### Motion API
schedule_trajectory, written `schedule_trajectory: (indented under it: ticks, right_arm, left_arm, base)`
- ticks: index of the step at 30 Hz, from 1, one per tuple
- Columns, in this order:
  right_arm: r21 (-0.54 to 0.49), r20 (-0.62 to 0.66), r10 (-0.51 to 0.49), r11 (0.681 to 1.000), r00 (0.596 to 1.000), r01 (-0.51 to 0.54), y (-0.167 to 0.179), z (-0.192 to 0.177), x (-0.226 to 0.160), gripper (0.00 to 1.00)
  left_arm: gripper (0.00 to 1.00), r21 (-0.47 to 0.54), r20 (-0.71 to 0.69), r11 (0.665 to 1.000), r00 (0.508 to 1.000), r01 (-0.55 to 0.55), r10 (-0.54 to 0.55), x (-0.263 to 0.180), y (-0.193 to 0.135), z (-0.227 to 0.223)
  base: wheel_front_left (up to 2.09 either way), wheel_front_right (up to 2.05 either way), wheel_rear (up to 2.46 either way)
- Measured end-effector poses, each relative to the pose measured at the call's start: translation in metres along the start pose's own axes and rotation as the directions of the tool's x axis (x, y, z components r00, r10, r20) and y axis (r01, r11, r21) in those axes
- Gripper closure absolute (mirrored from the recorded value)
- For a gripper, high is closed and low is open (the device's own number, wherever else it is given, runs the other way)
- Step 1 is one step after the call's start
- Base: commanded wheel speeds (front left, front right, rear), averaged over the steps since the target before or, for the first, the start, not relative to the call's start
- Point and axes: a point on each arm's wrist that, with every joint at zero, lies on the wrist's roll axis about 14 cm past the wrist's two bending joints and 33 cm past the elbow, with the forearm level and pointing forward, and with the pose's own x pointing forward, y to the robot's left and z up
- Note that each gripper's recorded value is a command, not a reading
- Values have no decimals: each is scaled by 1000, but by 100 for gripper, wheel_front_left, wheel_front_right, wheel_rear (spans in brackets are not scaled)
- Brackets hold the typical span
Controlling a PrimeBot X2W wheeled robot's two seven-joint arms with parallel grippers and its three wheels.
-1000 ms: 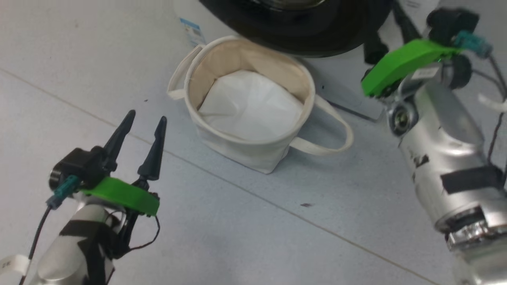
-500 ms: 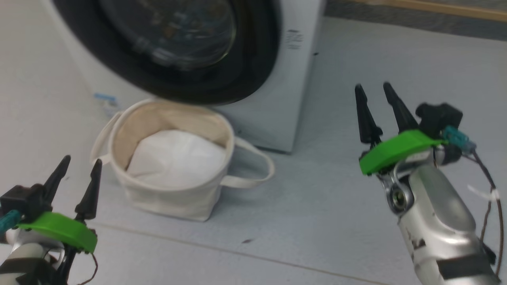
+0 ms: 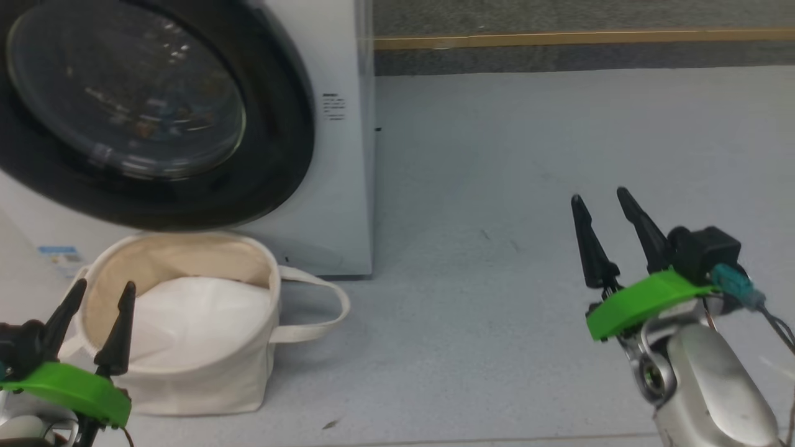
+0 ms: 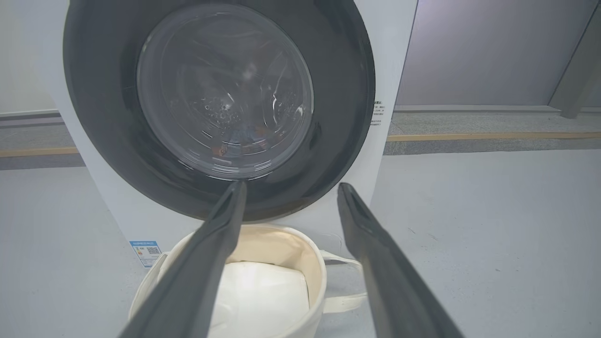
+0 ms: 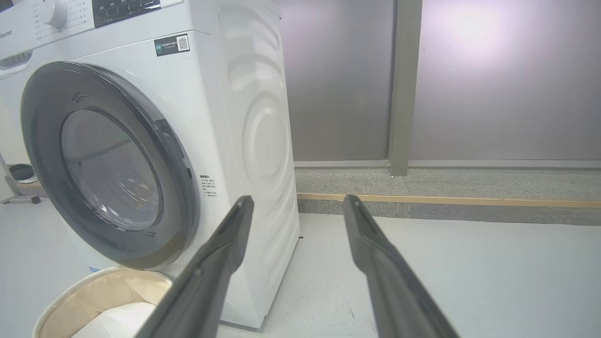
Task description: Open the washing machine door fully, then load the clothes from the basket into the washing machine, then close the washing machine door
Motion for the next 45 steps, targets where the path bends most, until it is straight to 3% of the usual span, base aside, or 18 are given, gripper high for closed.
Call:
schedule_trajectory:
  ticks: [14, 25, 45]
  right_arm:
    - [-74, -4, -22, 997, 1000, 22, -16, 11, -50, 0]
    - [-37, 7, -151, 988, 989, 151, -48, 12, -83, 0]
    - [-10, 34, -226, 974, 974, 227, -68, 20, -97, 0]
  left_arm:
    - [0, -26, -19, 999, 999, 46, -47, 7, -23, -10]
    - [0, -32, -33, 999, 999, 34, -35, 1, -23, -18]
    - [0, -35, -10, 998, 999, 49, -49, 7, -26, -8]
  base:
    - [0, 0, 0]
    - [0, 0, 0]
    - [0, 0, 0]
